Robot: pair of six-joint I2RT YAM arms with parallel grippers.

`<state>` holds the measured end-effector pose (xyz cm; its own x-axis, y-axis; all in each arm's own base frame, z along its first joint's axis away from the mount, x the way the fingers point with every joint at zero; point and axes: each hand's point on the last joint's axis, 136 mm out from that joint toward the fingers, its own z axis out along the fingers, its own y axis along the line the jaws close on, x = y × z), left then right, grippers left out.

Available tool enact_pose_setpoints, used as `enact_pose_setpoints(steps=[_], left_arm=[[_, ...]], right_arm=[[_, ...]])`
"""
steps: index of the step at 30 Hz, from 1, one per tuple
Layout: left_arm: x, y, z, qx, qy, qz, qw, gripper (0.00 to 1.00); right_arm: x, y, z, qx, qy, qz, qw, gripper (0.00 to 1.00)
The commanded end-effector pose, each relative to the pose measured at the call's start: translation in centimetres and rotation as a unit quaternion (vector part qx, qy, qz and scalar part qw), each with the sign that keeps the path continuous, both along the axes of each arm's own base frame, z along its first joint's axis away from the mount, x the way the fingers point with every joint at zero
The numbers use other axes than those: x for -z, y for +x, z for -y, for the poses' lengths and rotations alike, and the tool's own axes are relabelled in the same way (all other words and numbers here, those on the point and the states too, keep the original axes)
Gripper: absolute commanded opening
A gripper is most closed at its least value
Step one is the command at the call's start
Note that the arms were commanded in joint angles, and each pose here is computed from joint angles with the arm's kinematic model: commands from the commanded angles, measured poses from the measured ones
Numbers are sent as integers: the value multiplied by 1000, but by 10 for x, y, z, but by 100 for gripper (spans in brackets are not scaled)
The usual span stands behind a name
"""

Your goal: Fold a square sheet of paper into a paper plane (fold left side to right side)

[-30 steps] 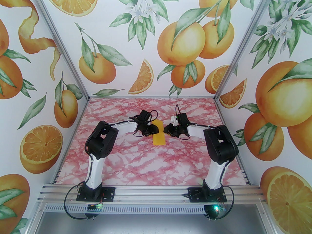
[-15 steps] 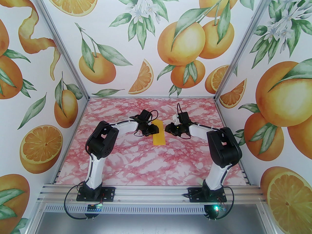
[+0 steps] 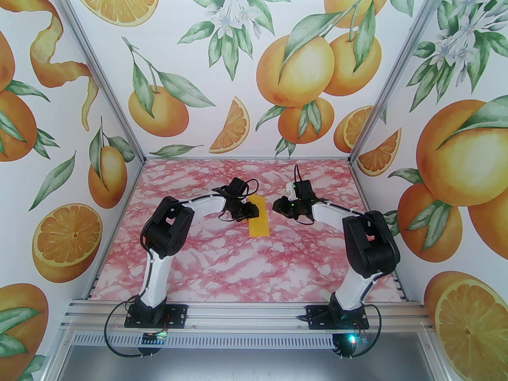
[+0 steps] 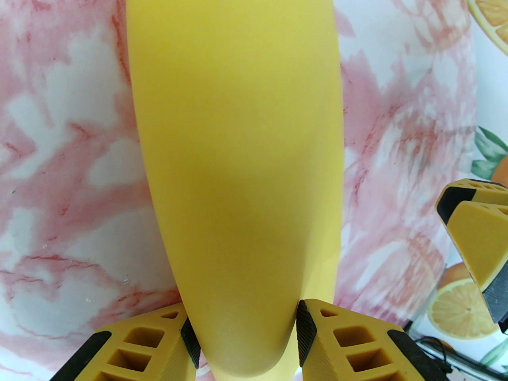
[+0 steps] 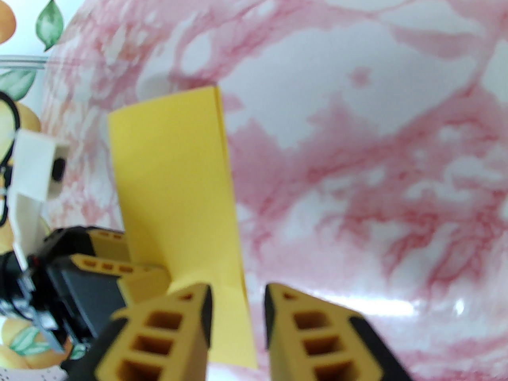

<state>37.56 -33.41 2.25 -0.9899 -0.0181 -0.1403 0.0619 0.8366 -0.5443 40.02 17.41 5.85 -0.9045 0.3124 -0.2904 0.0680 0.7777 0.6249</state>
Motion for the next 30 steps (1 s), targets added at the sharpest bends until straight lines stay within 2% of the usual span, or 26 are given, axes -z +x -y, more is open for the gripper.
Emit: enact_pose_setpoints(steps=[1, 23, 30], left_arm=[[47, -21, -12, 7, 56, -48, 997, 46], [58, -23, -11, 8, 65, -64, 996, 46], [62, -25, -13, 9, 74, -70, 995, 47]], right_arm=[[-4, 0, 3, 8, -1, 8, 1000, 29], [1, -5, -10, -14, 4, 3, 1000, 24], [2, -5, -14, -20, 3, 2, 1000, 17]])
